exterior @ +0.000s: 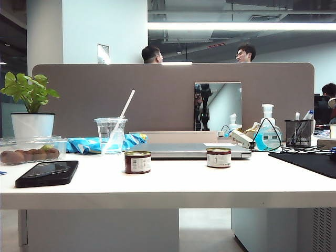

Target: Stack a can of tomatoes on the right onto the can of tomatoes on the left.

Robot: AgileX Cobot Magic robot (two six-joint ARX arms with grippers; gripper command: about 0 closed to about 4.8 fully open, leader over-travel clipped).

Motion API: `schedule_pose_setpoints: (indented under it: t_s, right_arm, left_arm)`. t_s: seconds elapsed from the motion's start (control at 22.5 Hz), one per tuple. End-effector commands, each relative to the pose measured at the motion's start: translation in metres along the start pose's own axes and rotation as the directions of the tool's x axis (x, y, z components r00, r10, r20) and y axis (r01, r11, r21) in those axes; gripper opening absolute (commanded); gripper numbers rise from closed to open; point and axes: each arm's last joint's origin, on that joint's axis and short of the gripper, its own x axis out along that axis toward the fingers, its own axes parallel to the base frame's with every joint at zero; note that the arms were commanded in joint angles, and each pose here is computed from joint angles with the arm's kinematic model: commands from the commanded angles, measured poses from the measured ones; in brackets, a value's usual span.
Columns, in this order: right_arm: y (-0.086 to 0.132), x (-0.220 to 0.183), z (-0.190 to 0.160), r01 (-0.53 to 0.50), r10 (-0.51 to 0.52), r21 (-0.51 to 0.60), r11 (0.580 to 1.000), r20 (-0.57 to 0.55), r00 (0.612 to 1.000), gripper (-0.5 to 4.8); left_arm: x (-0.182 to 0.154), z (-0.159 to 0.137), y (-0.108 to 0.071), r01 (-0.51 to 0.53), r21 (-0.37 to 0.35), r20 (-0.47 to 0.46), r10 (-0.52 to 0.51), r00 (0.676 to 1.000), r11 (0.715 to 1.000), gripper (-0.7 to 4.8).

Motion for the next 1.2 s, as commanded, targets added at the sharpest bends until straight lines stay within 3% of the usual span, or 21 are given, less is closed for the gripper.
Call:
schedule_pose_setpoints:
  t_s: [0.04, 0.22, 0.31, 0.44, 0.62, 0.71, 0.8, 0.98, 1.11, 1.2]
  right_arm:
    - [-0.005, 0.054, 0.044, -0.094, 0.092, -0.046, 0.994, -0.059, 0.994, 1.44]
    - [-0.006, 0.152, 0.052, -0.183, 0.164, -0.059, 0.981, -0.240, 0.957, 1.63]
    - [0.002, 0.195, 0.037, -0.241, 0.198, -0.095, 0.966, -0.329, 0.923, 1.68]
    - [0.009, 0.243, 0.000, -0.287, 0.219, -0.088, 0.954, -0.450, 0.866, 2.23]
    - [0.020, 0.281, -0.038, -0.331, 0.239, -0.073, 0.941, -0.551, 0.800, 2.32]
    - [0.030, 0.299, -0.061, -0.339, 0.222, -0.079, 0.938, -0.614, 0.757, 2.93]
    - [0.042, 0.309, -0.076, -0.385, 0.240, -0.091, 0.919, -0.645, 0.725, 3.15]
    - [0.067, 0.320, -0.077, -0.450, 0.208, -0.166, 0.878, -0.714, 0.669, 3.16]
    - [0.076, 0.327, -0.070, -0.472, 0.220, -0.161, 0.867, -0.727, 0.651, 3.15]
    - [0.083, 0.331, -0.068, -0.487, 0.229, -0.130, 0.863, -0.760, 0.609, 3.15]
  left_arm:
    - [-0.001, 0.002, 0.001, -0.030, 0.006, 0.017, 0.030, 0.999, 1.000, -0.02]
    - [-0.001, 0.002, 0.001, -0.031, 0.007, 0.017, 0.031, 0.999, 1.000, -0.02]
    - [-0.001, 0.002, 0.001, -0.053, 0.006, 0.016, 0.053, 0.998, 0.999, -0.02]
    - [-0.001, 0.002, 0.001, -0.056, 0.006, 0.015, 0.056, 0.998, 0.998, -0.02]
    - [-0.001, 0.002, 0.002, -0.062, 0.005, 0.014, 0.062, 0.998, 0.998, -0.02]
    - [-0.001, 0.002, 0.001, -0.059, 0.005, 0.014, 0.059, 0.998, 0.998, -0.02]
    - [-0.001, 0.002, 0.002, -0.063, 0.005, 0.014, 0.063, 0.998, 0.998, -0.02]
    - [-0.001, 0.002, 0.002, -0.062, 0.005, 0.014, 0.062, 0.998, 0.998, -0.02]
    - [-0.001, 0.002, 0.002, -0.062, 0.005, 0.014, 0.062, 0.998, 0.998, -0.02]
    - [-0.001, 0.002, 0.002, -0.062, 0.005, 0.013, 0.062, 0.998, 0.998, -0.02]
